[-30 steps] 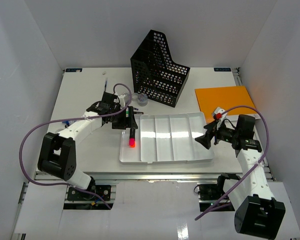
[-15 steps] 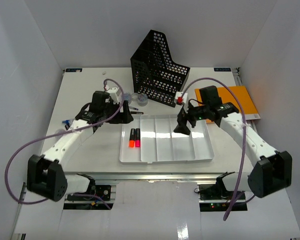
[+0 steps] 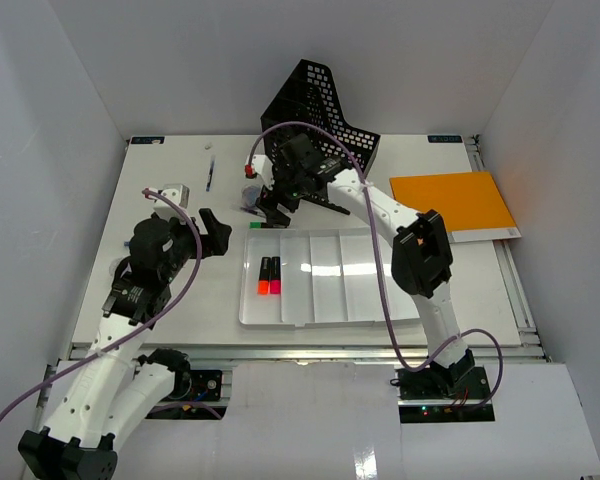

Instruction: Organize the desk

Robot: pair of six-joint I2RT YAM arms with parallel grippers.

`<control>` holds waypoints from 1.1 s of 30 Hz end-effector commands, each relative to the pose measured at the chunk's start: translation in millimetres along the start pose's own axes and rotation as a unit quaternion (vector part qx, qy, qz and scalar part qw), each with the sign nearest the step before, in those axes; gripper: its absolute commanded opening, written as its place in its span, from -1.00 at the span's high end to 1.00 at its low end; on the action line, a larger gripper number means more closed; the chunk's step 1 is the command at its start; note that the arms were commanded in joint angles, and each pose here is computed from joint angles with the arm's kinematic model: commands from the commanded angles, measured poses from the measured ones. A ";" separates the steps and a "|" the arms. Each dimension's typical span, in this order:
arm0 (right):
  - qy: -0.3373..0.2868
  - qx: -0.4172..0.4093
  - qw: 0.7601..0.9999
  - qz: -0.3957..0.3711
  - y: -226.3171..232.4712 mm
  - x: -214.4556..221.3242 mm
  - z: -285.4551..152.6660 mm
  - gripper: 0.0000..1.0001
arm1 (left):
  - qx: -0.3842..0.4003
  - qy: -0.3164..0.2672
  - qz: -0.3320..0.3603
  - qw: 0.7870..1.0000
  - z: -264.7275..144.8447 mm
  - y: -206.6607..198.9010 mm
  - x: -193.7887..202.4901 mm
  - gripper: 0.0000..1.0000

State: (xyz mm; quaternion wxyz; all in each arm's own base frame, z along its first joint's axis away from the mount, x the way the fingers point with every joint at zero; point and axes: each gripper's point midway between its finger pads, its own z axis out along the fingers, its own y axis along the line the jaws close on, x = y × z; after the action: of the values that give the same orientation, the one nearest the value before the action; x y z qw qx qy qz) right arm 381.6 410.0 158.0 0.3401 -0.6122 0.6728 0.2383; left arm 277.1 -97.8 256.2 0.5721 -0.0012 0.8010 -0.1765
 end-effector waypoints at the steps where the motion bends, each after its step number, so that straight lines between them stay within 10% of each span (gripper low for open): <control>1: -0.035 0.061 0.997 0.024 -29.4 -30.4 18.1 -0.45 | -0.034 -0.006 -0.003 0.999 -1.0 15.4 7.0 -0.80; 33: -0.006 0.063 0.996 0.059 -42.3 50.2 127.8 -0.06 | -0.035 -0.010 -0.016 0.999 -8.3 20.5 24.9 -0.81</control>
State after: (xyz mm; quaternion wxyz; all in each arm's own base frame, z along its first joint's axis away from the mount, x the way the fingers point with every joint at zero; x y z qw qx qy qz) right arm 444.7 461.7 41.8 0.3641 -0.5518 0.7197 0.2121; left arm 264.3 -83.2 229.2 0.5719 -0.0342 0.8040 -0.1594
